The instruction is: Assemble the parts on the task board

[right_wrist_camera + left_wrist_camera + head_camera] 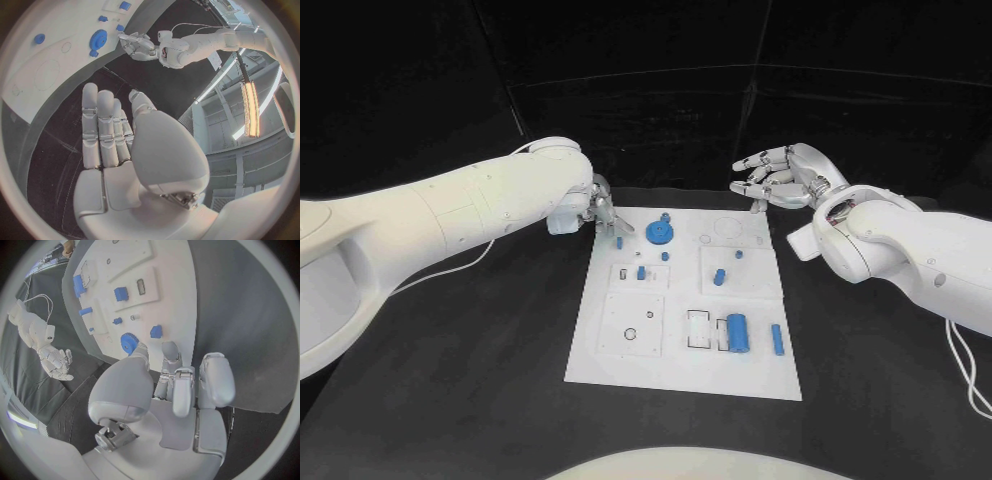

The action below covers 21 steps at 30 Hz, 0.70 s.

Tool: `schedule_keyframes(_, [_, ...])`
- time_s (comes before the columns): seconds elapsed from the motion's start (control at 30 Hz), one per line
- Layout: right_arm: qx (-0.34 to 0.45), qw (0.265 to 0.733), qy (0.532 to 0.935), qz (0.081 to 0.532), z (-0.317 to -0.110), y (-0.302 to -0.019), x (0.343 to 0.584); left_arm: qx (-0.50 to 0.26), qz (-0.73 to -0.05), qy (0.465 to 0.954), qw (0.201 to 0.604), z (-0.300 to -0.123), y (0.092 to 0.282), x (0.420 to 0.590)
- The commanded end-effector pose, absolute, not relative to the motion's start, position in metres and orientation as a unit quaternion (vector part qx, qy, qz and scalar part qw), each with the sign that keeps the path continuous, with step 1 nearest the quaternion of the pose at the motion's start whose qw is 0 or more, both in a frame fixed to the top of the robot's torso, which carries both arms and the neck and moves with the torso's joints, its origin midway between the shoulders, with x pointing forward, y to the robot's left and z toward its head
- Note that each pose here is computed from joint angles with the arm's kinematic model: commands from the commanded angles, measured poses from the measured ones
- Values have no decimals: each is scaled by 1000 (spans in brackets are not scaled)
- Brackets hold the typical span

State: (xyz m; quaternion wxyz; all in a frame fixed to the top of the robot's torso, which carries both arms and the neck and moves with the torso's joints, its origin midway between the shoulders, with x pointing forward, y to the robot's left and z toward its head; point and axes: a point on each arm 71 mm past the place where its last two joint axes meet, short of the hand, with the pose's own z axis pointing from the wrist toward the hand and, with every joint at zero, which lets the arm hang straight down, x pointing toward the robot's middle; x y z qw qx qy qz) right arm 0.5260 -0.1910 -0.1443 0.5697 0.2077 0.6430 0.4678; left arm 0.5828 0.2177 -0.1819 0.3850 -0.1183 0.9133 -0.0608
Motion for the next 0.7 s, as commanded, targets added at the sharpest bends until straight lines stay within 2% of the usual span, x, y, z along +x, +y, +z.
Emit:
schedule_keyframes(0.03, [203,570,642,471,-143,-190,526,-105,-49,920,375,-182,218,581])
schedule_keyframes(0.7, [205,577,638,466,-142,-190,527,-91,-59,927,360,-185,211,577])
